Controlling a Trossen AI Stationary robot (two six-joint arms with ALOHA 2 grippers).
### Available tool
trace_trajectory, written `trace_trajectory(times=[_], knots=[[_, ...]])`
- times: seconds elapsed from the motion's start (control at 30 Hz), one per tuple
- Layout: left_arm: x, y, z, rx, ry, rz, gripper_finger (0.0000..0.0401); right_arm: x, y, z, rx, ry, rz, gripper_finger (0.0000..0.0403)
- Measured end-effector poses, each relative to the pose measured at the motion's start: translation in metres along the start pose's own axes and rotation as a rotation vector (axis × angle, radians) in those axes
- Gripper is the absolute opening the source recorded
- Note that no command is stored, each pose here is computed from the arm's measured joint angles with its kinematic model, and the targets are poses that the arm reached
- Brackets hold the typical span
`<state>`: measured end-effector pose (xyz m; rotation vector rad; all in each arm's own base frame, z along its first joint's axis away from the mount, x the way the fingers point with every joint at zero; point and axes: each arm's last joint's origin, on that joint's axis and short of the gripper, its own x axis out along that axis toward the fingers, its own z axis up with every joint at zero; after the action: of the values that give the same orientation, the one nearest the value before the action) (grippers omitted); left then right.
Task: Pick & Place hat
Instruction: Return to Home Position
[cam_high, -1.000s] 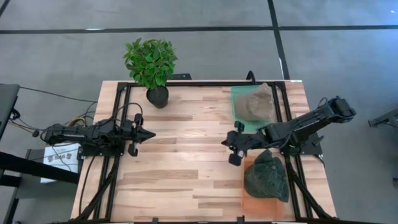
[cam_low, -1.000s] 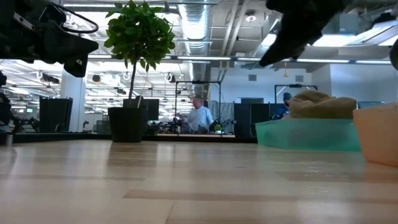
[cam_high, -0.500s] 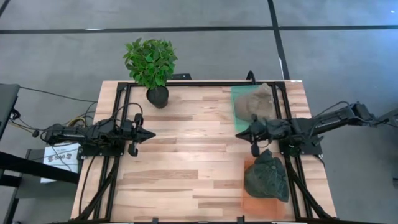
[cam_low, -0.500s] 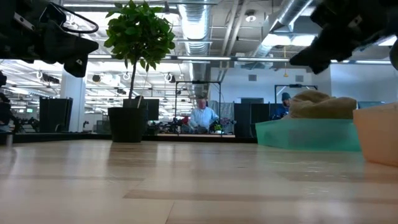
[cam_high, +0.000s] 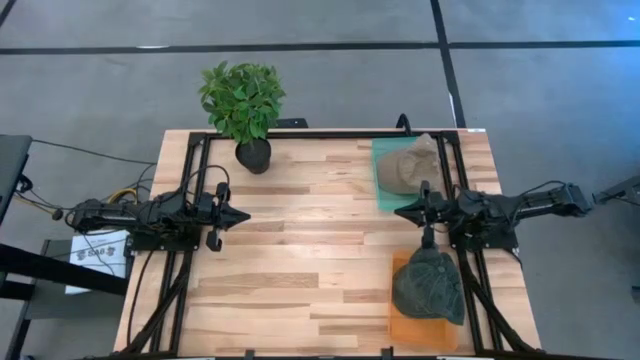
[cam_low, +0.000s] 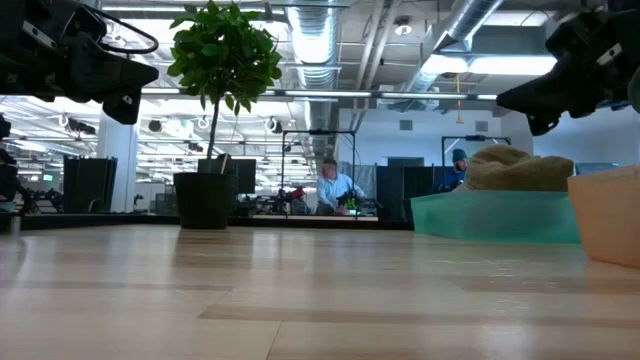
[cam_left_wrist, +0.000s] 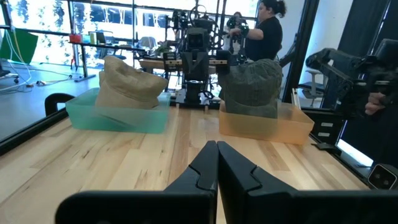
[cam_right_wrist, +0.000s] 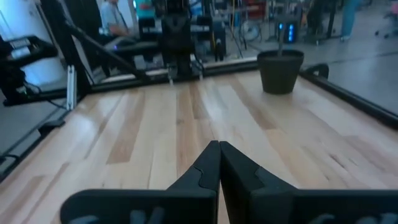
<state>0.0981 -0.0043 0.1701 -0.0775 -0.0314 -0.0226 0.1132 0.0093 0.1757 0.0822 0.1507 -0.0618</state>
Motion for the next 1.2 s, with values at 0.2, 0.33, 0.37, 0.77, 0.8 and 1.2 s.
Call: trace_trajectory(times=[0.2, 0.33, 0.37, 0.77, 0.8, 1.2], knots=[[0.000, 0.000, 0.000, 0.000, 0.000, 0.000, 0.0000, -0.010, -0.002, -0.003, -0.014, -0.102, 0.010, 0.0000], [0.000, 0.000, 0.000, 0.000, 0.000, 0.000, 0.0000, -0.013, -0.003, -0.009, -0.015, -0.134, 0.012, 0.0000], [0.000, 0.000, 0.000, 0.000, 0.000, 0.000, 0.0000, -0.015, -0.004, -0.008, -0.018, -0.158, 0.014, 0.0000], [0.000, 0.000, 0.000, 0.000, 0.000, -0.001, 0.0000, -0.015, -0.004, -0.008, -0.067, -0.171, 0.006, 0.0000], [0.000, 0.000, 0.000, 0.000, 0.000, -0.001, 0.0000, -0.015, -0.004, -0.008, -0.068, -0.168, 0.006, 0.0000], [0.000, 0.000, 0.000, 0.000, -0.001, -0.001, 0.0000, -0.015, -0.004, -0.008, -0.068, -0.169, 0.003, 0.0000]])
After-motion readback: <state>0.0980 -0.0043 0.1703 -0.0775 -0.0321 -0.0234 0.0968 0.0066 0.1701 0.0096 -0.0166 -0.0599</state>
